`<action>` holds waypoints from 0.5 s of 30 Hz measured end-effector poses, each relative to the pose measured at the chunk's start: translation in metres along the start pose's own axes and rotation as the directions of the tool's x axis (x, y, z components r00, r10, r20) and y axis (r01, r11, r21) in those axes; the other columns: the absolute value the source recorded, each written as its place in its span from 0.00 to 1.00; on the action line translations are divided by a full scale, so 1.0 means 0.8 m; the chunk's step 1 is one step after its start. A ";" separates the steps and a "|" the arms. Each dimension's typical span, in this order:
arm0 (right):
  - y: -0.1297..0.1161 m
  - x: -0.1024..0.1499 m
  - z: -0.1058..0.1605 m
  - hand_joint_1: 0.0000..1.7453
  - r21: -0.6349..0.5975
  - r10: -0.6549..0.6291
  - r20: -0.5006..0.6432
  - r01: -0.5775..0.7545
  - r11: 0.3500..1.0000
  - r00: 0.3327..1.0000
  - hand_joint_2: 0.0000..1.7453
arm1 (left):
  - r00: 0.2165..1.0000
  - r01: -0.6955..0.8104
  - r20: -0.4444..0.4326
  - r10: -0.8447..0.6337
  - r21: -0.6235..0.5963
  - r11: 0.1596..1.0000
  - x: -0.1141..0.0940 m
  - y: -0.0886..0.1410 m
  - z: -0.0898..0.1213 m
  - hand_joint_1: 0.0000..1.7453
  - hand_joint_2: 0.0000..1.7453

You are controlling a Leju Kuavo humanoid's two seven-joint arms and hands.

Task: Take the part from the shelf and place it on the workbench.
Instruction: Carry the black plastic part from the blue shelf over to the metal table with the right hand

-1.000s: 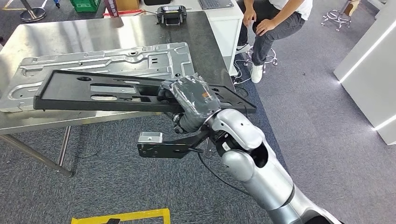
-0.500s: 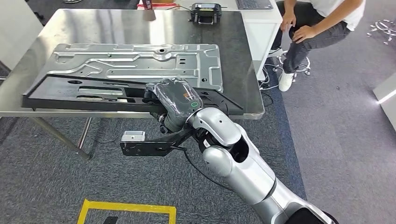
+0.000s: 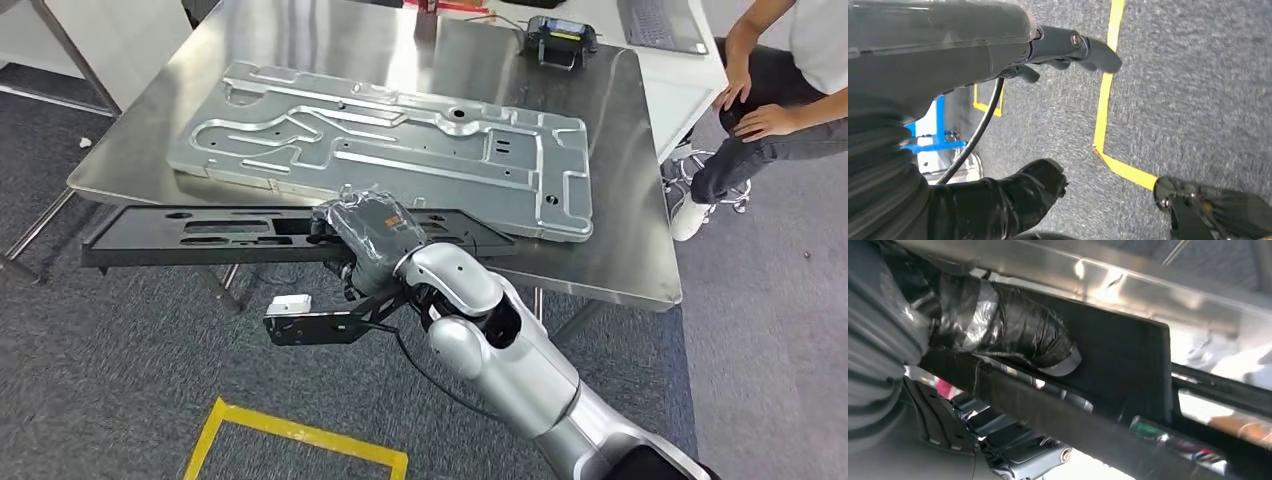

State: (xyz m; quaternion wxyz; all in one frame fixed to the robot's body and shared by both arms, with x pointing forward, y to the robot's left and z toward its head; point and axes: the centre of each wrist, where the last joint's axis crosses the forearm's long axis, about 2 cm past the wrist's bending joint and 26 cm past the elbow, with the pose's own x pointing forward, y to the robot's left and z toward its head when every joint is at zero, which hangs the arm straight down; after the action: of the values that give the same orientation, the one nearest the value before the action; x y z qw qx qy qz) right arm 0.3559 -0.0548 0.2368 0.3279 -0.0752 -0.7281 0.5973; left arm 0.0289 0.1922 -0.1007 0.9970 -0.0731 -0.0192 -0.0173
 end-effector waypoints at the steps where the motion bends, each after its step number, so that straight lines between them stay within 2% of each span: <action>1: 0.009 -0.004 0.004 1.00 0.018 -0.012 -0.012 0.012 1.000 1.000 1.00 | 1.000 -0.004 -0.010 0.004 0.000 1.000 -0.006 0.000 0.000 0.00 1.00; 4: 0.022 -0.011 0.009 1.00 0.048 -0.033 -0.033 0.034 0.998 0.999 1.00 | 1.000 -0.013 -0.025 0.013 0.001 1.000 -0.016 0.000 -0.001 0.00 1.00; 13: 0.004 -0.003 -0.003 1.00 0.024 -0.011 -0.006 0.012 1.000 1.000 1.00 | 1.000 -0.011 -0.007 0.011 -0.012 1.000 -0.005 -0.005 0.000 0.00 1.00; 15: 0.015 -0.007 0.003 1.00 0.038 -0.023 -0.023 0.023 0.999 0.999 1.00 | 1.000 -0.013 -0.015 0.013 -0.015 1.000 -0.012 -0.006 -0.001 0.00 1.00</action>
State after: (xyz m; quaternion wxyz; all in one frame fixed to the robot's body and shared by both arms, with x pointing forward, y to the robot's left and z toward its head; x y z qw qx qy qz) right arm 0.3558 -0.0563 0.2235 0.3444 -0.0672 -0.7134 0.6066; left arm 0.0190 0.1880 -0.1009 0.9966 -0.0805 -0.0113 -0.0116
